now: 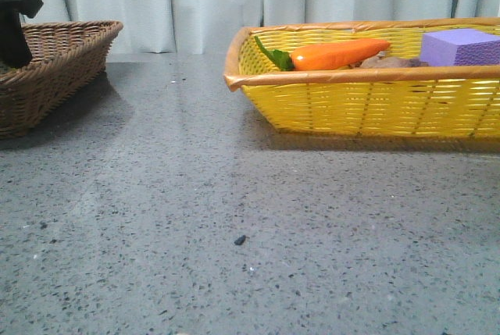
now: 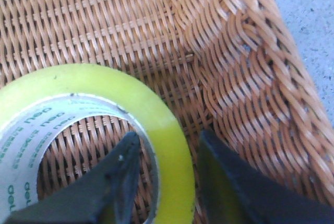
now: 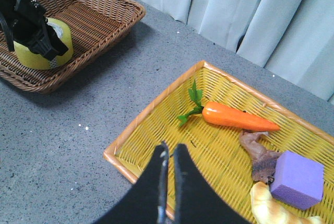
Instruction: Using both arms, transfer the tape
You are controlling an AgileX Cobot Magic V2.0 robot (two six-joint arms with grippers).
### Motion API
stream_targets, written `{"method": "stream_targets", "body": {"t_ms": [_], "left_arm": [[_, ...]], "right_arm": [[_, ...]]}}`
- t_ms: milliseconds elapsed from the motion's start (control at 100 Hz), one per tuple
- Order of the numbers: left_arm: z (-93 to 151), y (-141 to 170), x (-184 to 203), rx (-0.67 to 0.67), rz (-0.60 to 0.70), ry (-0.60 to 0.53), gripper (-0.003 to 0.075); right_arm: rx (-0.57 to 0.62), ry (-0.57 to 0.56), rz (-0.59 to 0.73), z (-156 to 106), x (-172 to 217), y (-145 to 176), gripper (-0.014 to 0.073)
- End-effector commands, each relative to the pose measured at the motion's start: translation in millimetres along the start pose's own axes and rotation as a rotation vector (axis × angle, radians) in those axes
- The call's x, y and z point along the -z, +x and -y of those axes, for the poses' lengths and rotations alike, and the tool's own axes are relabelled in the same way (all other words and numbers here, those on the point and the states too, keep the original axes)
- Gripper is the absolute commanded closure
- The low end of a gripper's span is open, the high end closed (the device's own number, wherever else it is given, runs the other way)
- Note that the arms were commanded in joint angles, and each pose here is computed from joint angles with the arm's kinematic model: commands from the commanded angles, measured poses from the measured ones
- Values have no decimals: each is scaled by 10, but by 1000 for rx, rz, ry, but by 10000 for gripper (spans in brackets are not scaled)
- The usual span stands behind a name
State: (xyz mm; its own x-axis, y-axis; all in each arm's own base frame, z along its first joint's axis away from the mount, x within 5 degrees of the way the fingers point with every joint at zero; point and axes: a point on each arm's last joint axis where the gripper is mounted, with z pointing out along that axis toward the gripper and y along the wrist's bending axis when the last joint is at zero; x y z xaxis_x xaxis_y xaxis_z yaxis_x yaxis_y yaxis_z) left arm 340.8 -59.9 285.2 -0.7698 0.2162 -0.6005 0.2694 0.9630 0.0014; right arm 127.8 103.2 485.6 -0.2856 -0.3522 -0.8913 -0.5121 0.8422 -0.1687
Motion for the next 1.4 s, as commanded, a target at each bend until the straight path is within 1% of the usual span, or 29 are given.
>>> {"method": "stream_targets", "body": {"t_ms": [0,70,180,250,330,440,500,650,730,890,980,1100,1250,1390], "left_arm": [[2,-207,380,3,177,-14,472],[15,-227,543,6,225,-14,480],[41,-239,851,9,307,-14,504],[62,-229,1078,10,368,-14,542],[81,-197,1344,7,454,-22,604],[108,-102,1629,3,541,-31,693],[122,-41,1734,2,566,-32,740],[155,188,1919,0,608,-36,741],[170,330,1975,5,644,-39,741],[198,686,2013,34,752,-43,741],[205,923,1973,46,806,-54,741],[220,1248,1868,65,836,-58,741],[236,1616,1726,80,873,-63,741],[249,1880,1635,86,894,-66,741]], "right_arm": [[2,23,117,76,138,-102,669],[-1,24,141,99,196,-106,669],[0,58,180,166,297,-105,669],[-17,84,211,213,360,-77,669],[-27,80,254,227,411,-10,669],[-25,56,316,214,450,166,669],[-10,42,344,192,439,285,669],[38,21,422,168,479,593,669],[54,8,450,153,492,758,669],[-4,11,465,190,561,1035,669],[10,26,472,206,581,1190,669],[28,36,482,209,584,1386,669],[90,76,490,210,540,1639,669],[117,57,550,166,522,1861,669]]}}
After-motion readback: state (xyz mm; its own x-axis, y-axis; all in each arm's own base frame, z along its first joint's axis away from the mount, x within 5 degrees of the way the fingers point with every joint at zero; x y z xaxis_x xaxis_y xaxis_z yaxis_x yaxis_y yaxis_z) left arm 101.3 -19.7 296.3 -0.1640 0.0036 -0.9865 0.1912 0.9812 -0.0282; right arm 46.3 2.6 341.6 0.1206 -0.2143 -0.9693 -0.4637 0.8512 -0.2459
